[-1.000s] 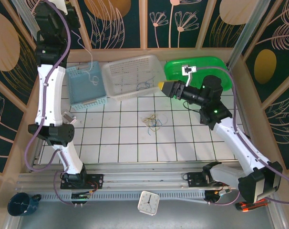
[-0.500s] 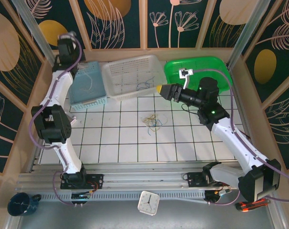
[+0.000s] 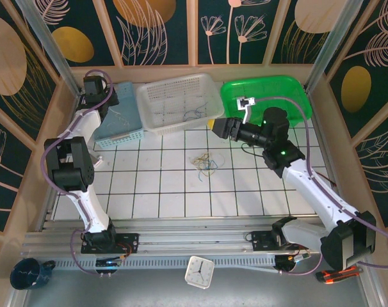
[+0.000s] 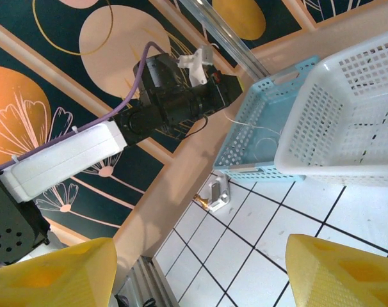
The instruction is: Untangle the cables
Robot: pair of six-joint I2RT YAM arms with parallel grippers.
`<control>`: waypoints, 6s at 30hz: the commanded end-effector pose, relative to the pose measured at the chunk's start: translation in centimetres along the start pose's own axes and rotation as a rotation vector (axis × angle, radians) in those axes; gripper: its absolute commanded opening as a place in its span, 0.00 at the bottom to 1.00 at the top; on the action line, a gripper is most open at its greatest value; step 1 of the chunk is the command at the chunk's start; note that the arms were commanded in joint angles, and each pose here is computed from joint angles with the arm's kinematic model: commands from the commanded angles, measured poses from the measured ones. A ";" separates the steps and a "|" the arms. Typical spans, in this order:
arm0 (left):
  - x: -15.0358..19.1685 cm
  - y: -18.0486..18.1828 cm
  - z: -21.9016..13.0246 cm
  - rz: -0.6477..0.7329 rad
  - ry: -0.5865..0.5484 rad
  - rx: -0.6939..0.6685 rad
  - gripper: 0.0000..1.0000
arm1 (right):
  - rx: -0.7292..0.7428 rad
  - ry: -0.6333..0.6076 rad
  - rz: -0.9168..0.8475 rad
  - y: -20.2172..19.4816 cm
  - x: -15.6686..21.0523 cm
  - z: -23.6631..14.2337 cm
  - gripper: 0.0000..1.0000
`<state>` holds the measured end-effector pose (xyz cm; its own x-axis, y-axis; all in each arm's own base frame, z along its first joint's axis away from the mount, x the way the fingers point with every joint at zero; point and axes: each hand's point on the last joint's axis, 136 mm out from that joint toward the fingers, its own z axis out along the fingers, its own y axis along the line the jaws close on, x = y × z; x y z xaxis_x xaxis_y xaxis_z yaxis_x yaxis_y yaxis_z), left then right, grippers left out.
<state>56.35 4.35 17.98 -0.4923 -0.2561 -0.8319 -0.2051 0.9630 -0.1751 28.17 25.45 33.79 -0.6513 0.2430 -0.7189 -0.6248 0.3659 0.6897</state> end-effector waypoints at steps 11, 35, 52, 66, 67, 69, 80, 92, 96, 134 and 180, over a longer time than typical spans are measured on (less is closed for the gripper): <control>1.2 0.2 3.0 -0.010 0.097 -0.023 0.99 | 0.004 -0.037 -0.044 1.1 -0.4 -0.7 0.70; -2.6 -4.5 -5.0 -0.117 0.006 0.237 0.99 | 0.124 -0.019 -0.011 -2.1 1.7 -0.6 0.70; 6.8 -10.8 -17.1 -0.292 0.015 0.601 0.99 | 0.434 0.071 0.040 -12.1 6.8 -0.4 0.68; 13.1 -18.1 -21.2 -0.306 0.126 0.783 0.99 | 0.474 0.184 0.141 -15.9 12.7 0.6 0.47; 13.8 -18.7 -21.3 -0.300 0.143 0.790 0.99 | 0.479 0.195 0.142 -16.0 13.3 0.6 0.45; 15.2 -19.8 -21.2 -0.282 0.176 0.796 0.99 | 0.494 0.208 0.145 -16.0 14.3 0.7 0.43; 20.2 -22.6 -20.5 -0.218 0.280 0.784 0.99 | 0.611 0.212 0.230 -17.6 18.8 -0.6 0.38; 21.4 -24.0 -20.4 -0.185 0.315 0.792 0.99 | 0.692 0.200 0.299 -19.2 19.9 -1.4 0.44; 21.4 -24.3 -20.3 -0.182 0.319 0.793 0.99 | 0.666 0.207 0.342 -18.9 20.4 -1.1 0.44; 20.9 -24.5 -20.5 -0.167 0.291 0.800 0.99 | 0.520 0.203 0.401 -16.1 20.6 1.1 0.00; 20.3 -25.0 -21.3 -0.166 0.273 0.843 0.99 | 0.561 0.187 0.478 -16.1 22.2 -0.2 0.37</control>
<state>33.26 -26.05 14.84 -0.7460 -0.2972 -0.5959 0.2928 0.6573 -0.6944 24.36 25.73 7.23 -0.8956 0.3311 -0.2971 -0.0093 0.6538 0.7566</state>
